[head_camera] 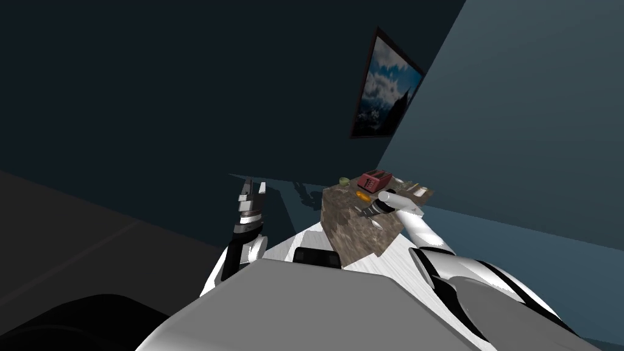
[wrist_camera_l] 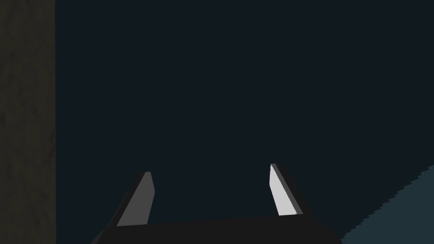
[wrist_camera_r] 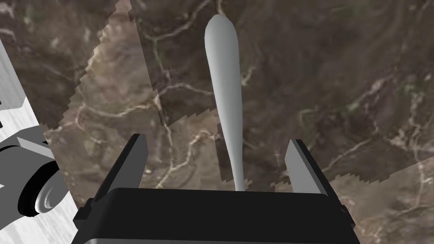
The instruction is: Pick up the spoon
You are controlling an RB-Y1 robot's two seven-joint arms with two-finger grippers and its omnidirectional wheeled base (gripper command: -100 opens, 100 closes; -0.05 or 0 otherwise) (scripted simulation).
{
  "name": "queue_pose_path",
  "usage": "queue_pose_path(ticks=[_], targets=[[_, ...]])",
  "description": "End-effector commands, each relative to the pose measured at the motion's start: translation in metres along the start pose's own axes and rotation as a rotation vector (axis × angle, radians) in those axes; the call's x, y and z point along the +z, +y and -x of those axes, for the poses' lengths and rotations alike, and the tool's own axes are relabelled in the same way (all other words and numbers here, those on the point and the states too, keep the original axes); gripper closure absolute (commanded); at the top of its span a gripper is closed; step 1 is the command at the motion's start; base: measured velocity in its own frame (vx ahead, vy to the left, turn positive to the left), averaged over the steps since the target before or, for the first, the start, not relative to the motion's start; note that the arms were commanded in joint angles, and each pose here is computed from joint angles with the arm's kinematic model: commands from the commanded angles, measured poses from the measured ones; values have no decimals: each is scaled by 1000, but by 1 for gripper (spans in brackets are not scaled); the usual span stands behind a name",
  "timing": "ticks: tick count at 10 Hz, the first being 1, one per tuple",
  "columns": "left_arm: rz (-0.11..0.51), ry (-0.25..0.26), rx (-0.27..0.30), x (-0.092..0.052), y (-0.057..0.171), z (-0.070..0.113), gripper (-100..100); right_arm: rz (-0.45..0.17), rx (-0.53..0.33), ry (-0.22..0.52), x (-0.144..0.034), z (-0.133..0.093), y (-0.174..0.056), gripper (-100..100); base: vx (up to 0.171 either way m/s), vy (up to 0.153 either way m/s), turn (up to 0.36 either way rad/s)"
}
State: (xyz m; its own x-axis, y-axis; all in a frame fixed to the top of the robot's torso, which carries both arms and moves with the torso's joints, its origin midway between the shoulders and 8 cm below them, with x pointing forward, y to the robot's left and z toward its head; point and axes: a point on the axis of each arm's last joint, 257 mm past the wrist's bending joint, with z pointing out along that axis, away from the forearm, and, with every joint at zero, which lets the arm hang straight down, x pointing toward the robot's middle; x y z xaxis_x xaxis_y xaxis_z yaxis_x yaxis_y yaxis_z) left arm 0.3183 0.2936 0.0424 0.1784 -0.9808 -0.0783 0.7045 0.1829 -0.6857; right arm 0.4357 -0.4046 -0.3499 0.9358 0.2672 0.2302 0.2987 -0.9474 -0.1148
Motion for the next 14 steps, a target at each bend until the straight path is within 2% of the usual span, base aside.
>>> queue_pose_path(ticks=[1,2,6,7,8,12,14], targets=[[0,0,0,0,0,0,0,0,0,0,0,0,0,-100,-28,-24,26],[0,0,0,0,0,0,0,1,2,1,1,-1,0,100,-5,-4,-5],[0,0,0,0,0,0,0,2,0,3,0,-1,0,100,0,-1,-1],[0,0,0,0,0,0,0,2,0,3,0,-1,0,0,0,0,0],[0,0,0,0,0,0,0,-6,-24,-1,-8,8,2,100,83,61,-256],[0,0,0,0,0,0,0,-22,-96,-10,-28,29,3,100,126,101,-201],[0,0,0,0,0,0,0,-21,-98,-10,-29,30,2,100,91,81,-117]])
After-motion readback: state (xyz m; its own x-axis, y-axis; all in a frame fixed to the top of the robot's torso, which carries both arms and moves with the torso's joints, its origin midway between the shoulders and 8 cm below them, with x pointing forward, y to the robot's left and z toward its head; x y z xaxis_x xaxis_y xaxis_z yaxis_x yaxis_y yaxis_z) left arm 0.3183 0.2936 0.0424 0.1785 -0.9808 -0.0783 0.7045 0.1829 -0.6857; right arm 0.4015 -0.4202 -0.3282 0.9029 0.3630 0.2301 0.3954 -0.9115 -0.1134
